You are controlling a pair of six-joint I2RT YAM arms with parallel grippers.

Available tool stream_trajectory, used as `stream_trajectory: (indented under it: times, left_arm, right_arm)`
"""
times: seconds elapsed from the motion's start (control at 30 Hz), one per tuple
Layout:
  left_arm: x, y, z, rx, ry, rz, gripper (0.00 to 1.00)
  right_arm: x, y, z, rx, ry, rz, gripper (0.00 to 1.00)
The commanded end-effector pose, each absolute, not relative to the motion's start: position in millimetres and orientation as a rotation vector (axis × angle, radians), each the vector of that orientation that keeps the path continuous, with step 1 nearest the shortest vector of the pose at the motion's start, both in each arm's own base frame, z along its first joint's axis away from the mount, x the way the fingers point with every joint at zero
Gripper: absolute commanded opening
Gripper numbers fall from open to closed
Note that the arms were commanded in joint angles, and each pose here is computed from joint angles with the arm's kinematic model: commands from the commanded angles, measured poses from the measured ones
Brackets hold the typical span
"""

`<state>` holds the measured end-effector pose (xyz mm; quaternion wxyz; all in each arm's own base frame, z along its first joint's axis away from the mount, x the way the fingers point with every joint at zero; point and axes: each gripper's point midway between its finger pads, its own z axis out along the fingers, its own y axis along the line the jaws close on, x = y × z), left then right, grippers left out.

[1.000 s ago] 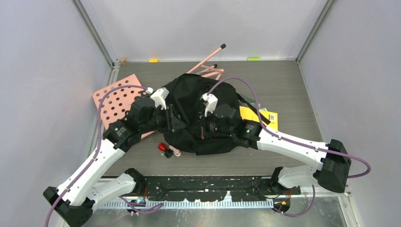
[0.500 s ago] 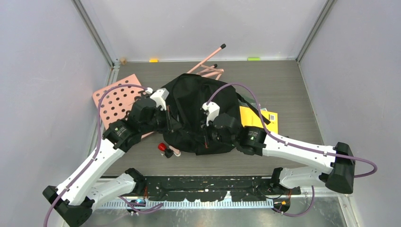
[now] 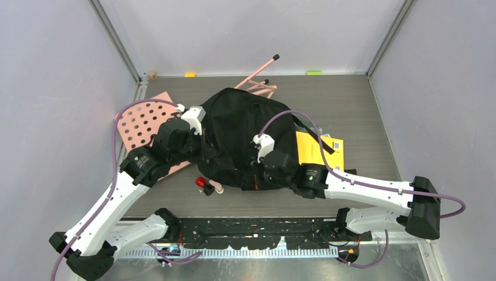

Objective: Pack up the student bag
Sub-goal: Unzip the student bag at the center of the board.

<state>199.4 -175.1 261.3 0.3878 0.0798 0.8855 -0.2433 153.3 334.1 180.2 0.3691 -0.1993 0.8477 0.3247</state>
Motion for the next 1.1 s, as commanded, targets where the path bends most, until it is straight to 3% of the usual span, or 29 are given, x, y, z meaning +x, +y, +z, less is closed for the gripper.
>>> stream_trajectory:
  times: [0.0, 0.4, 0.63, 0.77, 0.87, 0.93, 1.07]
  left_arm:
    - [216.1, -151.1, 296.4, 0.177, 2.121, -0.484, 0.00]
    - [218.1, -144.8, 306.4, 0.161, 2.101, -0.474, 0.00]
    - [213.1, -154.5, 311.0, 0.205, 2.072, -0.553, 0.00]
    - [211.2, -160.1, 307.0, 0.232, 2.073, -0.585, 0.00]
    - [209.4, -161.1, 305.5, 0.240, 2.074, -0.596, 0.00]
    - [208.8, -161.3, 305.2, 0.241, 2.069, -0.600, 0.00]
    - [208.2, -161.3, 303.0, 0.239, 2.070, -0.604, 0.00]
  right_arm:
    - [157.0, 310.3, 149.3, -0.473, 2.252, 0.686, 0.01]
    - [181.4, 286.2, 104.8, -0.276, 2.299, 0.435, 0.00]
    - [184.8, 269.2, 109.8, -0.247, 2.284, 0.365, 0.00]
    - [187.2, 275.4, 153.0, -0.265, 2.235, 0.421, 0.24]
    - [190.5, 286.1, 200.8, -0.272, 2.163, 0.505, 0.60]
    - [192.4, 292.9, 228.2, -0.262, 2.121, 0.562, 0.73]
    - [201.6, 308.7, 267.0, -0.206, 2.058, 0.632, 0.82]
